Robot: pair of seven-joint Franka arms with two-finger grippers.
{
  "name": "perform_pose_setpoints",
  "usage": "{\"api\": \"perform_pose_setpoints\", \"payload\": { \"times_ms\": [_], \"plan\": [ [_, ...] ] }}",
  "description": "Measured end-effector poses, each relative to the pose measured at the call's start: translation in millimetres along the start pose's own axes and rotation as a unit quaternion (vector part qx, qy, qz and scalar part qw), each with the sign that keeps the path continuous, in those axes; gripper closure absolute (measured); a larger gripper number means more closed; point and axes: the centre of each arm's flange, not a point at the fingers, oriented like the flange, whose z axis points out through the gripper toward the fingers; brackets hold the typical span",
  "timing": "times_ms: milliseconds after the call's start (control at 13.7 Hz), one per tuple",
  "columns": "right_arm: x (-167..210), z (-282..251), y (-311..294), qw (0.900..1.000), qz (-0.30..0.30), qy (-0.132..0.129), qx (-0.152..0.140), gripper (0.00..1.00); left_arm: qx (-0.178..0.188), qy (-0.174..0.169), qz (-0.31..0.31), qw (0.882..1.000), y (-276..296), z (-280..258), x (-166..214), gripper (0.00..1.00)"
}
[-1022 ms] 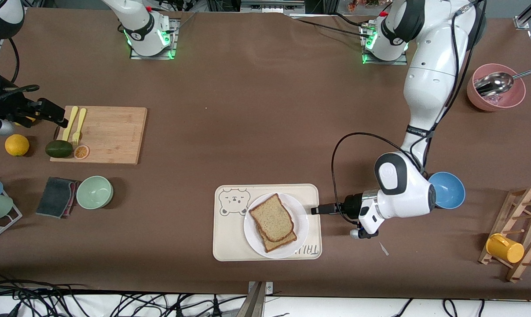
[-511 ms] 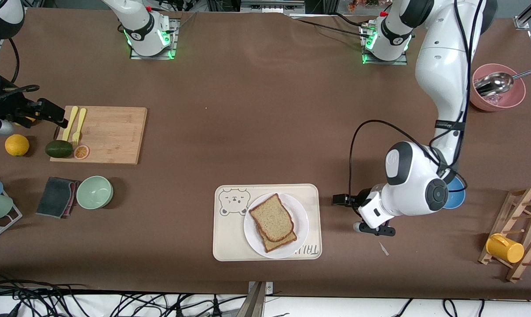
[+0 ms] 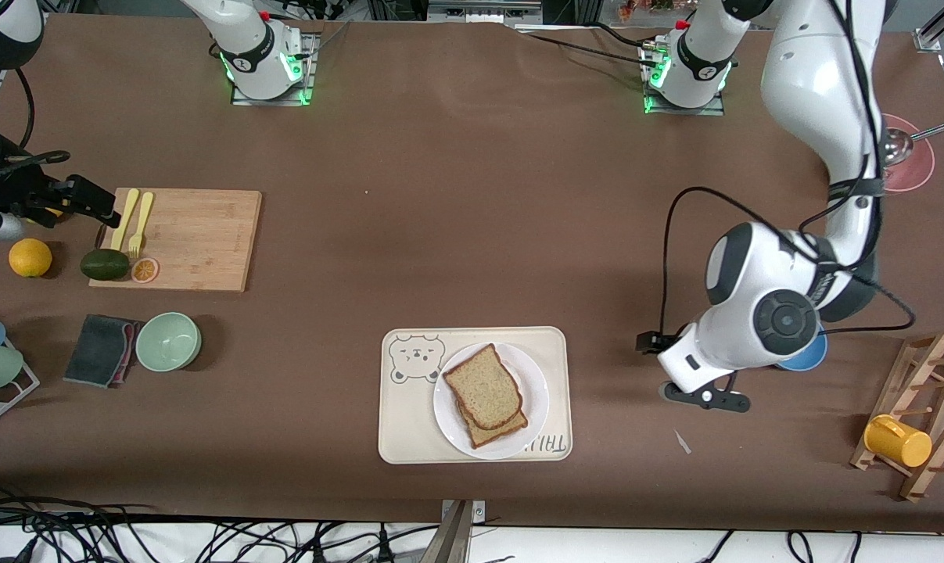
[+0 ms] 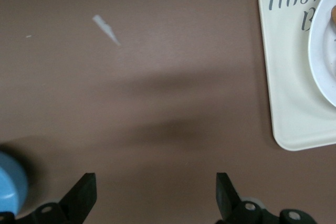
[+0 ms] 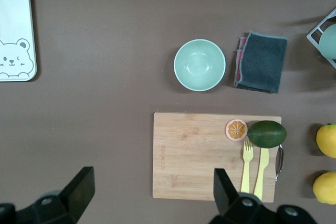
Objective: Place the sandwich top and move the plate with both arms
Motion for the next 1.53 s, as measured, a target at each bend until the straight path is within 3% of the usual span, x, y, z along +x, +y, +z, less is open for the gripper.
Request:
{"api": "perform_pose_setpoints", "payload": {
  "times_ms": [292,803,1532],
  "plan": [
    [0.1,-0.2,0.0,1.000,0.000,0.001,0.000,0.00,0.042,0.025,-0.009,0.999,-31.9,-82.5,-34.6,0.00],
    [0.7,-1.1,0.0,1.000,0.000,0.004,0.000,0.00,0.044,0.069,-0.037,0.996,-63.1,-178.9,-111.2,0.00],
    [2.2,-2.5,0.0,1.000,-0.001,0.011,0.000,0.00,0.022,0.059,-0.078,0.995,-98.2,-210.0,-143.9,0.00]
  ]
}}
